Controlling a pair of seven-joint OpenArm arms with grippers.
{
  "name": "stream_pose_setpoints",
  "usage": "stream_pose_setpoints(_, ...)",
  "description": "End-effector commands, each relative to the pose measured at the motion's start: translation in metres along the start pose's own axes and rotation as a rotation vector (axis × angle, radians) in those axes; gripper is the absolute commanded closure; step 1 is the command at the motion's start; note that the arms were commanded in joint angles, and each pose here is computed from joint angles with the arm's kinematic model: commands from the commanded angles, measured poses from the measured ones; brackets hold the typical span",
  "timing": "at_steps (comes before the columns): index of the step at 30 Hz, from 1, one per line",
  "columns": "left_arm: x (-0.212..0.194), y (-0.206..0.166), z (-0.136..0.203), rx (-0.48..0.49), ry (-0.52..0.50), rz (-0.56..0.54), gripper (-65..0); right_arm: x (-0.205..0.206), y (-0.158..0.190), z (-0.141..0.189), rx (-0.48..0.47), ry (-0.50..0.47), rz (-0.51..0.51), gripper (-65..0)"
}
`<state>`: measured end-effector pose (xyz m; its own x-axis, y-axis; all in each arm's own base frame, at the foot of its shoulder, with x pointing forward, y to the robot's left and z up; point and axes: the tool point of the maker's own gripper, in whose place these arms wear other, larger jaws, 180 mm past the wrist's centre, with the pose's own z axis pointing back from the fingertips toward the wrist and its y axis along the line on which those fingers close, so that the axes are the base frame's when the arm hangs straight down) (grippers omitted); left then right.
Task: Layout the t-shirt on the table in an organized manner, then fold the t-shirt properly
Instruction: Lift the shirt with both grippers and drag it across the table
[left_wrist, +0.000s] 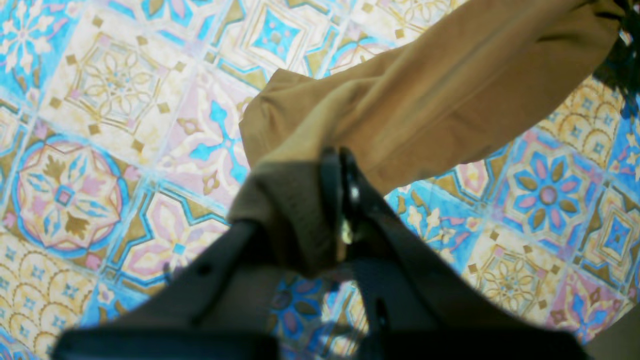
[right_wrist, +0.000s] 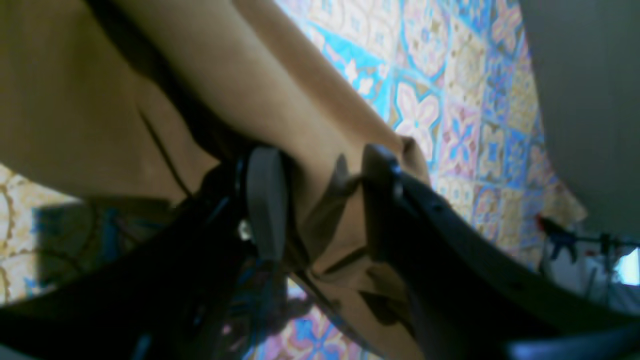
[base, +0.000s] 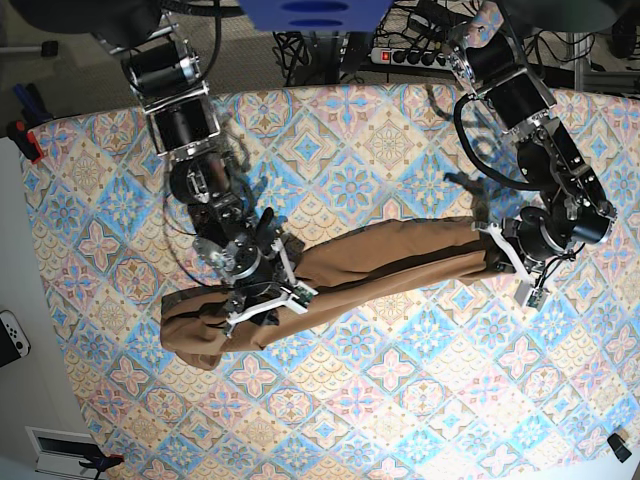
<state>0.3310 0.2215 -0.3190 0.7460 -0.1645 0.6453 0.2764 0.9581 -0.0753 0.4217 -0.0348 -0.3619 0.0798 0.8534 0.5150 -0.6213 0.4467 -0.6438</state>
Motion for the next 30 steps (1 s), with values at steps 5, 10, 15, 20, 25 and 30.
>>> stream_pose_setpoints(5,0.016,0.003,0.005,0.007,-0.052,-0.013,0.0,0.035,-0.08,0.026,-0.222,-0.139,-0.116,-23.3)
stream_pose_setpoints(10,0.016,0.002,0.005,0.006,-0.052,-0.012,0.0,-0.009,-0.153,0.068,-0.433,-0.177,-0.364,-23.3)
stream_pose_setpoints(15,0.016,0.002,0.005,0.005,-0.052,-0.013,0.0,-0.065,-0.177,0.093,-0.525,-0.192,-0.622,-23.2)
stream_pose_setpoints(20,0.019,-0.007,0.001,-0.014,-0.042,-0.043,0.0,-0.074,-0.144,0.092,-0.42,-0.242,-0.727,-23.2)
stream_pose_setpoints(25,0.019,-0.008,0.0,-0.015,-0.042,-0.043,0.0,-0.087,-0.108,0.074,-0.326,-0.219,-0.812,-23.2)
stream_pose_setpoints(30,0.019,-0.008,0.0,-0.015,-0.042,-0.043,0.0,-0.096,-0.081,0.055,-0.243,-0.226,-0.942,-23.2)
